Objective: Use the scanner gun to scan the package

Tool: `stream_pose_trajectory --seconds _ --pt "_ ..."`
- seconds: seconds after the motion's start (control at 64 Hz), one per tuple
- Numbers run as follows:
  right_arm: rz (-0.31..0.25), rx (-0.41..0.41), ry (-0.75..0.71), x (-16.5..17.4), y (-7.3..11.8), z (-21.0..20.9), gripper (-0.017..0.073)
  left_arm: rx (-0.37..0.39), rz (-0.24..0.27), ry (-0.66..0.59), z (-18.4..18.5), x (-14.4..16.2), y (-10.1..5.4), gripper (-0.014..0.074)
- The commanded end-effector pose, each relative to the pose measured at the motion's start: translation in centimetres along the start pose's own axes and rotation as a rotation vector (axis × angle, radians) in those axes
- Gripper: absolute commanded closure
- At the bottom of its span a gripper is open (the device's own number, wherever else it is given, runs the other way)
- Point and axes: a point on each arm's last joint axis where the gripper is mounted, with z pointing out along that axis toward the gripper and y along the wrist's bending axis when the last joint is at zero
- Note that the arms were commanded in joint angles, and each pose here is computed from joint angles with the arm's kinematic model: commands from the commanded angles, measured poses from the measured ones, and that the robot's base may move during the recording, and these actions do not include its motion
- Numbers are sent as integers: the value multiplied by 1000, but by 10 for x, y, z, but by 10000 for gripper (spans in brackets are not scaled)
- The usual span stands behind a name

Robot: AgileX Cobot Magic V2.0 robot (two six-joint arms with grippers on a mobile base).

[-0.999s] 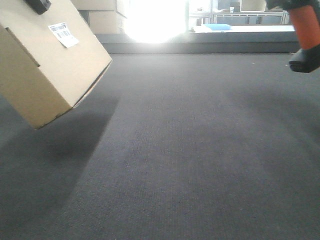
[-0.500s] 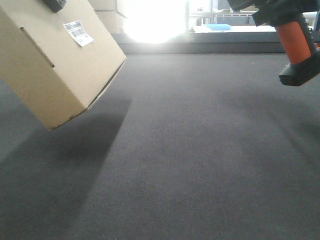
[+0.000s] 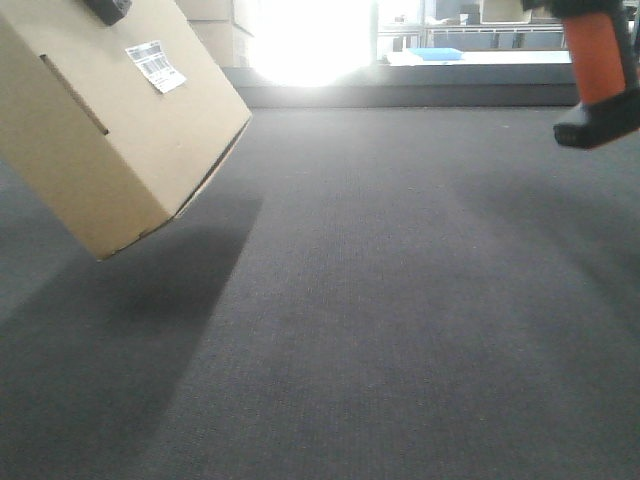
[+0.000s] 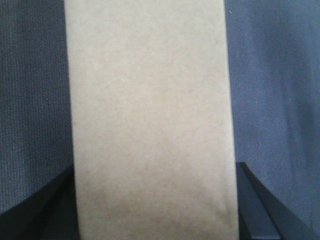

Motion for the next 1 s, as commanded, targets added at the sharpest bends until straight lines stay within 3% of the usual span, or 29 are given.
stream_pose_trajectory --seconds 0.0,0.156,0.375,0.578,0.687,0.843,0.984 --pt "113 71 -101 -19 -10 -14 713 15 9 -25 -4 0 -5 704" --pt "288 91 -113 -22 -15 -26 713 15 9 -25 -4 0 -5 704" --pt "307 114 -89 -8 -15 -28 713 15 9 -25 -4 0 -5 704" --pt "440 229 -107 15 -23 -30 715 15 9 -25 -4 0 -5 704" --pt "433 239 -116 25 -23 -31 717 15 9 -25 -4 0 -5 704" --pt "446 181 -197 32 -18 -32 717 15 9 -25 -4 0 -5 704" --pt "383 172 -210 39 -15 -25 717 15 9 -25 -4 0 -5 704"
